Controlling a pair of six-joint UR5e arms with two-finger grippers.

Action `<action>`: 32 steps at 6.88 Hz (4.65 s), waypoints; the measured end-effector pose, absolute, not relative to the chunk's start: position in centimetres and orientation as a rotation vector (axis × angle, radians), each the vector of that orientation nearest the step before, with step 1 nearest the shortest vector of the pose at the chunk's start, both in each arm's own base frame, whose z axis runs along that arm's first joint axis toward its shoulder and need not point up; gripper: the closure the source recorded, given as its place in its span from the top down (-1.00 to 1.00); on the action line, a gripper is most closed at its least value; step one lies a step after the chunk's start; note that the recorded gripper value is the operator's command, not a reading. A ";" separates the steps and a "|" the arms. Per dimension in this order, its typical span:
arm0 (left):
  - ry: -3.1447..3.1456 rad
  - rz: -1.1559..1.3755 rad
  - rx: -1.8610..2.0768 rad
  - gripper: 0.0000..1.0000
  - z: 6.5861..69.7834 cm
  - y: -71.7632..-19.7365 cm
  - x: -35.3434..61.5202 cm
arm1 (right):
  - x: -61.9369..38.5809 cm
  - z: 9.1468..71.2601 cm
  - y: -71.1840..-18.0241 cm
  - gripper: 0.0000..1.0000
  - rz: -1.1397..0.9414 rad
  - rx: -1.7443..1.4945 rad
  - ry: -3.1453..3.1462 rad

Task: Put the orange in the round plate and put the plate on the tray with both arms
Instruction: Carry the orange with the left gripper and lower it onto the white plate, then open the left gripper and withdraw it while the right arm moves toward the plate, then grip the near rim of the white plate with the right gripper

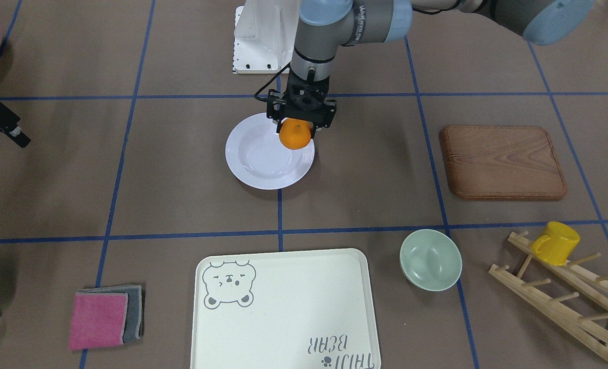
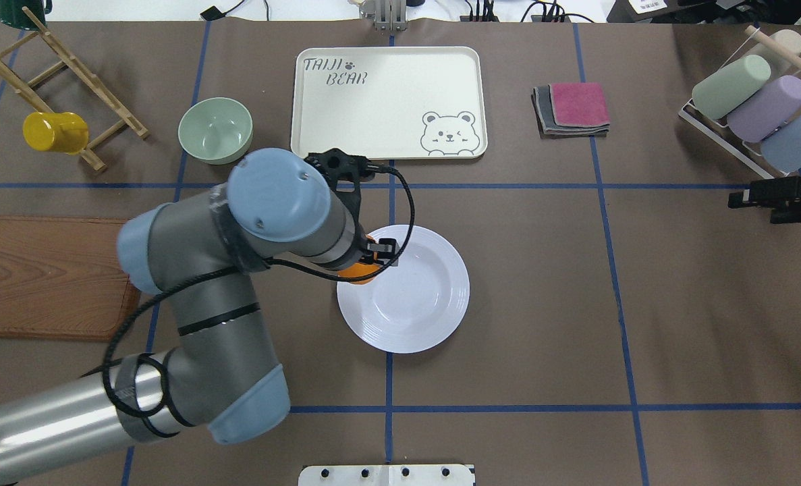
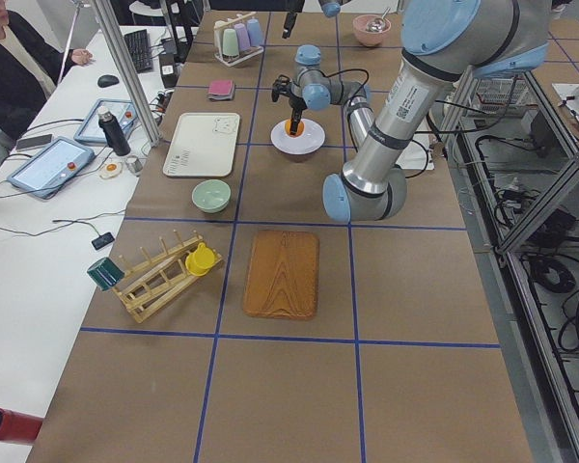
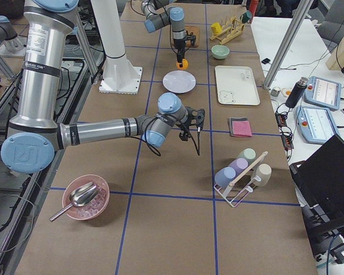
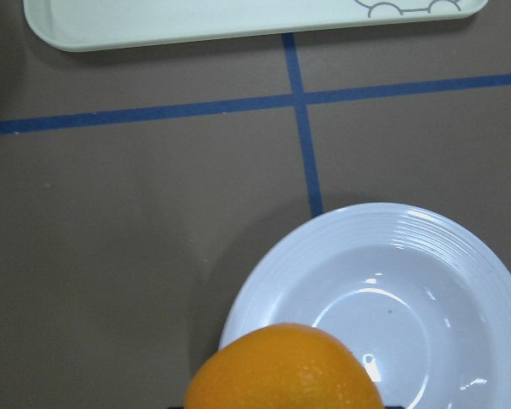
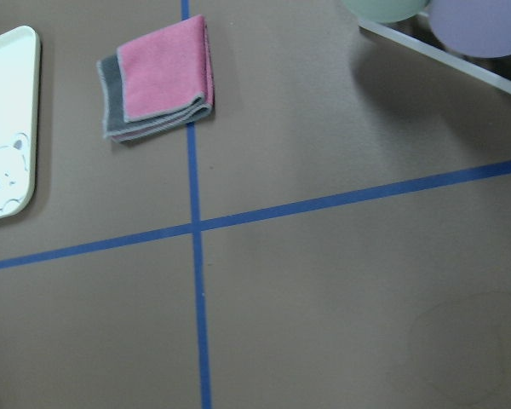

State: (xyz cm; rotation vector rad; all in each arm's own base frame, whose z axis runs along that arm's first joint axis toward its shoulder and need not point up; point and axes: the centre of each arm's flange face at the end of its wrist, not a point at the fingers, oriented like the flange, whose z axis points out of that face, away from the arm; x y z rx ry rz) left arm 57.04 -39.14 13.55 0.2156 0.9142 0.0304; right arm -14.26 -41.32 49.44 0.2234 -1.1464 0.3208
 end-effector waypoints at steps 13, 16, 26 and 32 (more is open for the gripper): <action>0.717 0.370 0.324 0.98 29.3 -53.8 27.6 | -32.7 41.2 -33.9 1.00 0.834 0.221 -1.550; 0.689 0.474 0.281 0.98 44.9 -57.0 7.8 | -39.8 37.9 -27.7 1.00 0.922 0.231 -1.640; 0.743 0.455 0.228 0.98 58.1 -54.7 -4.9 | -56.4 31.6 -23.0 0.60 0.982 0.208 -1.432; 0.743 0.451 0.227 0.98 58.1 -54.6 -4.9 | -58.4 30.8 -26.2 -1.00 1.104 0.169 -1.446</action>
